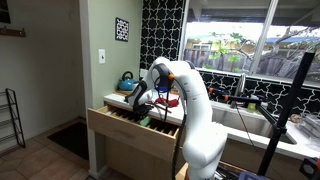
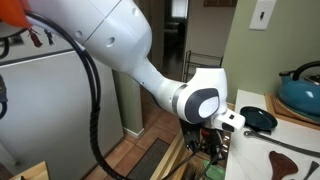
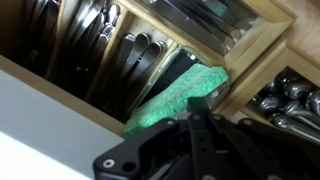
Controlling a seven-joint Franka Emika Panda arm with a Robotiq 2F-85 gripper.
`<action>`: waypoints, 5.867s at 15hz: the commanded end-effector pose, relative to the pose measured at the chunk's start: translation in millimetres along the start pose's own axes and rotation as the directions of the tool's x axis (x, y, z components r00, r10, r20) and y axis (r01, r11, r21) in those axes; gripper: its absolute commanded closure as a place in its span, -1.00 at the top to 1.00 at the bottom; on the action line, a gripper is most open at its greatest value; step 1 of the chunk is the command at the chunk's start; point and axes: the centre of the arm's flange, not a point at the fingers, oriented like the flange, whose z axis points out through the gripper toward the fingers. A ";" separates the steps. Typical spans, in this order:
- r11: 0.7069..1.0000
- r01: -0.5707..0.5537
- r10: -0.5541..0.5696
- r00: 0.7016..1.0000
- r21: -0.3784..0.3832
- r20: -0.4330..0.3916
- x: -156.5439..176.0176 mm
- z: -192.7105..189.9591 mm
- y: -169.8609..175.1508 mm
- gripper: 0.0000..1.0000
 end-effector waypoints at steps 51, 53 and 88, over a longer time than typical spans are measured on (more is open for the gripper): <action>0.735 0.627 -0.638 0.768 -0.261 0.049 -40.6 3.7 9.2 -1.00; 0.721 0.638 -0.650 0.758 -0.270 0.053 -41.0 7.8 10.1 -1.00; 0.812 0.584 -0.573 0.793 -0.010 -0.209 -79.6 -89.3 -42.0 0.12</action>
